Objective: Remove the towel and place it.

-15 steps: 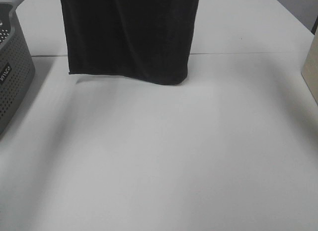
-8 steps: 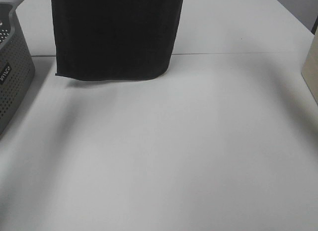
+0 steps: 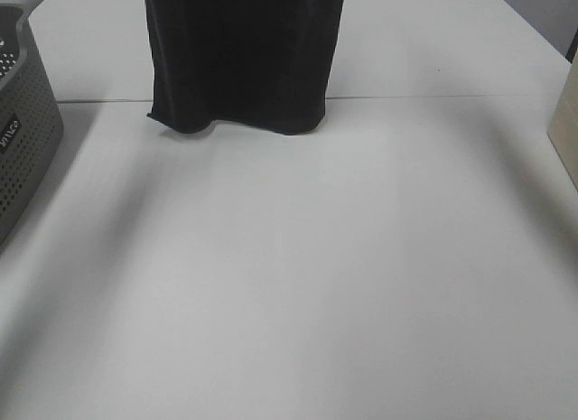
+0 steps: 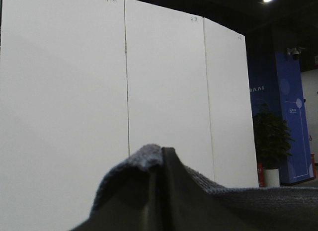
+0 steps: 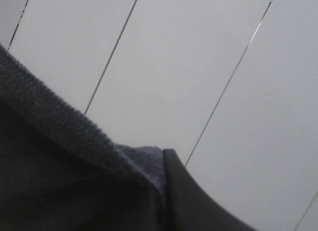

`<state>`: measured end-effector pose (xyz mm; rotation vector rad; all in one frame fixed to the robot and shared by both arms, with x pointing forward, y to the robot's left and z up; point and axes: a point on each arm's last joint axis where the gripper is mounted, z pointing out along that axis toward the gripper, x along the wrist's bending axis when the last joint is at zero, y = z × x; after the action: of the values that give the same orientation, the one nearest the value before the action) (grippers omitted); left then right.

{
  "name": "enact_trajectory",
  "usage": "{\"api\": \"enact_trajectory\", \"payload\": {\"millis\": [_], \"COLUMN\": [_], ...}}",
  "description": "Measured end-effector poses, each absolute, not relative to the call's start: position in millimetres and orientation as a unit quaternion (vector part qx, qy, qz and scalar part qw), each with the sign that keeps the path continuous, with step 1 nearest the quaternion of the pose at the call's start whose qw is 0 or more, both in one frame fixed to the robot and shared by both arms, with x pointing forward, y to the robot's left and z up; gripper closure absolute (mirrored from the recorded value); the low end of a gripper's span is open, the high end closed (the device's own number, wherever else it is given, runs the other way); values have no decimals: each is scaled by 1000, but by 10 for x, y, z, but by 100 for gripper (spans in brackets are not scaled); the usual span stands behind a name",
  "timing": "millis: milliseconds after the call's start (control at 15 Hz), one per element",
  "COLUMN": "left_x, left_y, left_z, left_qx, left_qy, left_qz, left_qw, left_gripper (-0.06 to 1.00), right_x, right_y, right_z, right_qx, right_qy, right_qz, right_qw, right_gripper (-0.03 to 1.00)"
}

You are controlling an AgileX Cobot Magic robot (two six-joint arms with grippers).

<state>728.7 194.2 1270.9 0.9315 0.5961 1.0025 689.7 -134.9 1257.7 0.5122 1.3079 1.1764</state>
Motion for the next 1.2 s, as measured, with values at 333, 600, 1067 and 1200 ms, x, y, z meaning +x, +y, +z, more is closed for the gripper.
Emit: {"api": "enact_trajectory", "payload": {"millis": [333,600,1067,1200], "left_x": [7259,7259,7085,6898], "left_y": [1902,1805,1804,1836], "left_z": [12717,12607,12274,12317], "left_qx": [436,505,713,745], "left_qy": [256,247,344,370], "left_qz": [441,403,285,241], "left_qw": [741,722,541,501], "left_gripper": [94,94,94,94], "right_x": [6921,6943,6509,6277], "right_y": [-1385,-1427,-1531,-1568], "right_z": [12504,12340,12285,12373], "right_qx": [253,317,435,451], "right_qy": [596,640,740,760], "right_qz": [478,443,369,356], "right_qw": [594,542,356,304], "right_gripper": [96,96,96,96]}}
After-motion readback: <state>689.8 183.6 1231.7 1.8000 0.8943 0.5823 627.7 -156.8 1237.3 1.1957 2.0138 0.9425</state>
